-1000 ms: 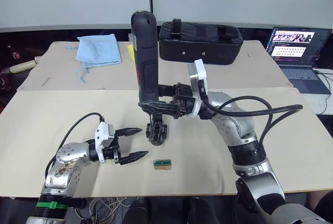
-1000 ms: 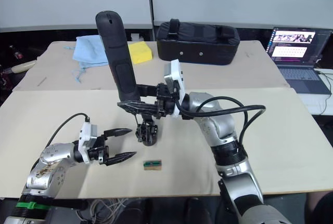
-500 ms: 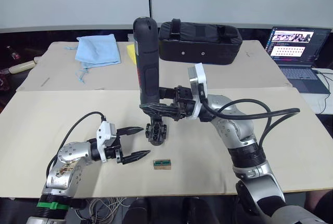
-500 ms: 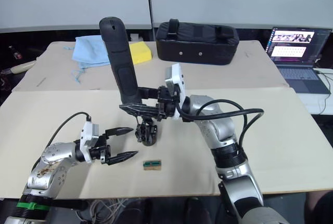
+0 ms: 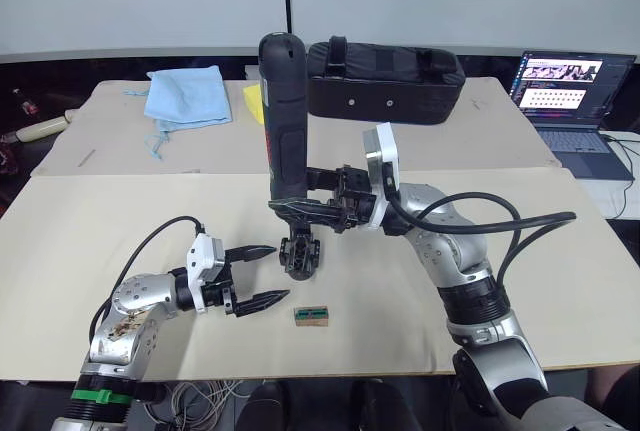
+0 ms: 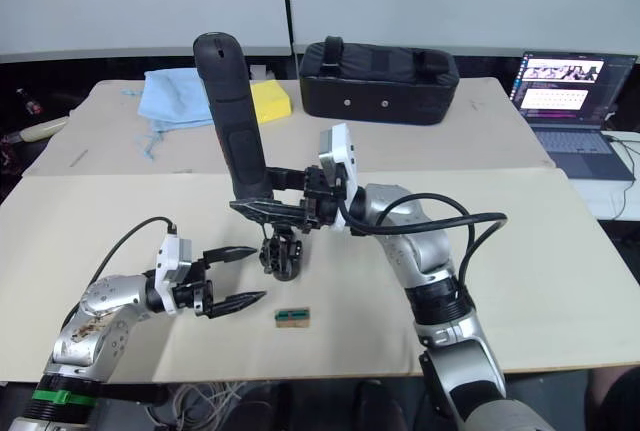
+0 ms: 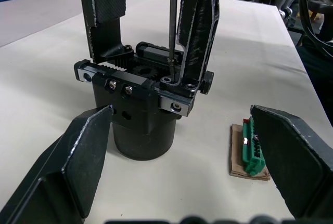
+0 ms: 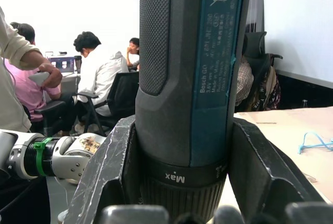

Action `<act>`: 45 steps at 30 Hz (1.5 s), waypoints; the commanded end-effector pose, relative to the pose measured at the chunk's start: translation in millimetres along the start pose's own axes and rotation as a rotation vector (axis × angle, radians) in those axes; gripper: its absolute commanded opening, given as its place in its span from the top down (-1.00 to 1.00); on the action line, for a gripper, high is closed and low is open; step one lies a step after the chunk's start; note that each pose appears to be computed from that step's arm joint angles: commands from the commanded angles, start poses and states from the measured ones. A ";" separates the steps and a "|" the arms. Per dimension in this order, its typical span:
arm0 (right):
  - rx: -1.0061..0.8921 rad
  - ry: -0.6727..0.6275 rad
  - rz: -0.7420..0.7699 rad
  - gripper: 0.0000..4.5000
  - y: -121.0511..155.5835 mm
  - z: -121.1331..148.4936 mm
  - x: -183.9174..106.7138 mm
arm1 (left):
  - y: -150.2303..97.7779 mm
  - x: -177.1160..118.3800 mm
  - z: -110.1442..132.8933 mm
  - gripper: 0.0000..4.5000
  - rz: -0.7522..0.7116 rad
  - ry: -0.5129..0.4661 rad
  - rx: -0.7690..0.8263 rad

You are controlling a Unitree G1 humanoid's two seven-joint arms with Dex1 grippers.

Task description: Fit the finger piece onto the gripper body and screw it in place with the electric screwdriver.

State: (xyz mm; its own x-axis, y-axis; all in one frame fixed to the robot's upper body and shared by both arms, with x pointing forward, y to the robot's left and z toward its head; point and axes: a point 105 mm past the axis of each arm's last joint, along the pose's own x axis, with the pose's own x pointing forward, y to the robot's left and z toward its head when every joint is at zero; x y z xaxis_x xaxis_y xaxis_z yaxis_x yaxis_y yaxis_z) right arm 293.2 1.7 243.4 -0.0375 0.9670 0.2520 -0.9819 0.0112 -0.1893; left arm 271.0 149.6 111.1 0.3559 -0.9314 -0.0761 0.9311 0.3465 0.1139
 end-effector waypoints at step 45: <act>-0.091 -0.048 0.039 0.14 7.3 16.3 5.8 | -3.6 6.3 7.7 -1.00 0.000 -0.020 0.021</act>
State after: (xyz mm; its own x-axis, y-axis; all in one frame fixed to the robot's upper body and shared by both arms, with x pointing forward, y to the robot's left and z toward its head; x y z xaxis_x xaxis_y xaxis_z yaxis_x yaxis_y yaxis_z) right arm 291.7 3.7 244.3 -0.0465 0.9662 0.2536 -0.9764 0.0096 -0.2159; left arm 270.1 145.8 110.5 0.3682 -0.9269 -0.0730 0.9271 0.3600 0.1043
